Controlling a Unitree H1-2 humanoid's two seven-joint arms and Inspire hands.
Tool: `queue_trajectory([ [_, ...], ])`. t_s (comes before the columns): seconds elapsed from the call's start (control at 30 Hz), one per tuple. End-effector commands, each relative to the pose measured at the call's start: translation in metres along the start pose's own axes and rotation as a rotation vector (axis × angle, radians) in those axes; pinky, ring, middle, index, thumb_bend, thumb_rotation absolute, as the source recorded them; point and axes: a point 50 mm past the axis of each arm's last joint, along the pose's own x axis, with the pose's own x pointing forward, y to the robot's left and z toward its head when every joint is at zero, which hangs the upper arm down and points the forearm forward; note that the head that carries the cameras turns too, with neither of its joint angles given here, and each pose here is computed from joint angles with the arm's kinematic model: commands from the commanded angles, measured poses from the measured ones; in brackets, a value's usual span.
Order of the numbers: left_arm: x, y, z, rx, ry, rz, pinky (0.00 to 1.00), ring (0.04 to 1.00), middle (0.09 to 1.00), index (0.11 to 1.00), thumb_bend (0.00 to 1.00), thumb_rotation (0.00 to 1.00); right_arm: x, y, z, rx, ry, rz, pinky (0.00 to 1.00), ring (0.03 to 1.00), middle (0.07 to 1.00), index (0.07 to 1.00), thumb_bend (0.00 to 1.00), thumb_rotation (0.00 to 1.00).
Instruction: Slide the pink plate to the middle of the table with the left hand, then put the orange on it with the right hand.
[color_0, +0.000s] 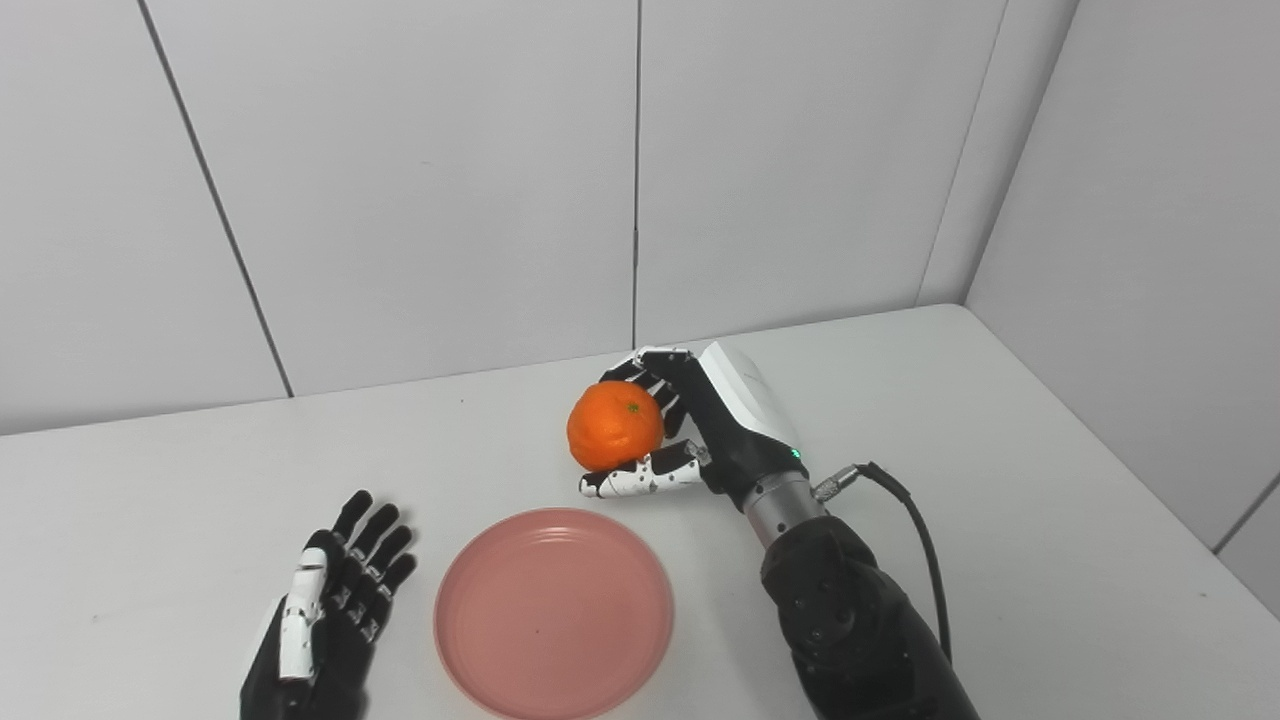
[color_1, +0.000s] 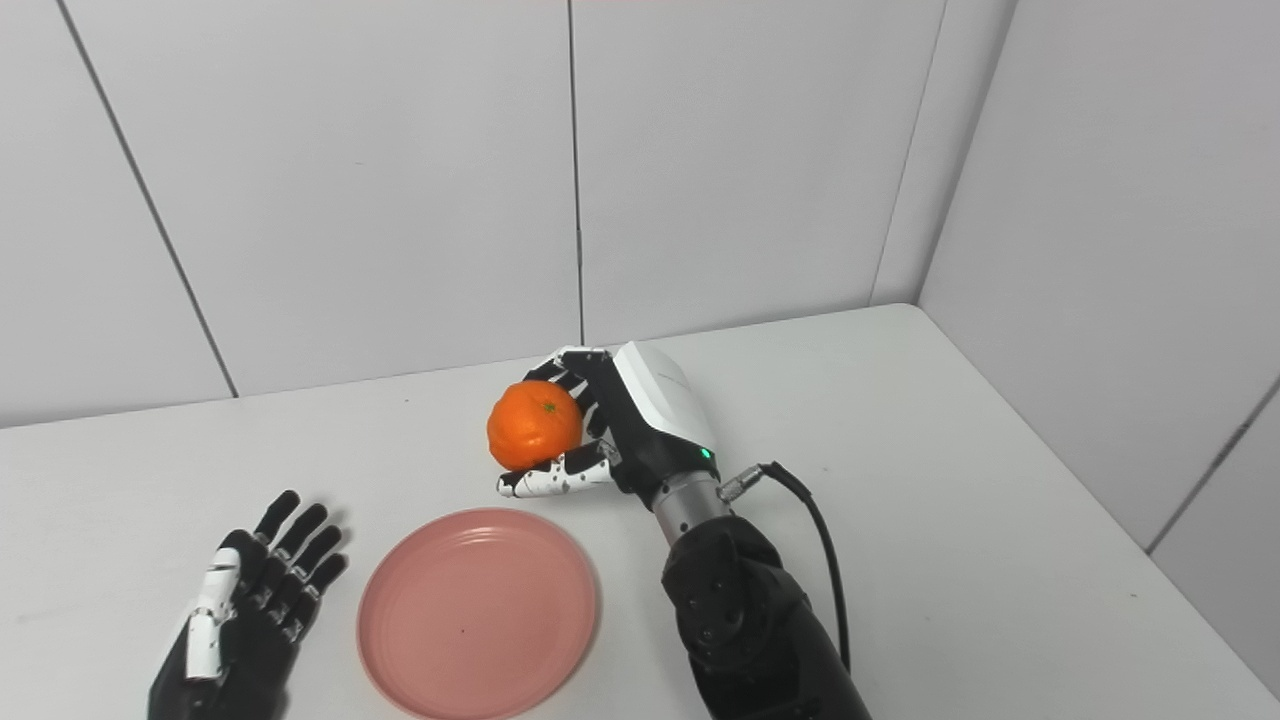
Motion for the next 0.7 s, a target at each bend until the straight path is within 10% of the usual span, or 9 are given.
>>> queue_trajectory([
  [0.0, -0.004, -0.004, -0.004, 0.009, 0.006, 0.010, 0.95, 0.935, 0.936, 0.925, 0.37, 1.00, 0.005, -0.002, 0.018, -0.018, -0.091, -0.048, 0.34, 0.424, 0.495, 0.486, 0.51, 0.14],
  [0.67, 0.000, -0.033, -0.004, 0.058, -0.010, 0.056, 0.91, 0.918, 0.923, 0.916, 0.38, 1.00, -0.011, 0.061, 0.009, -0.017, -0.132, 0.114, 0.31, 0.390, 0.474, 0.486, 0.52, 0.13],
])
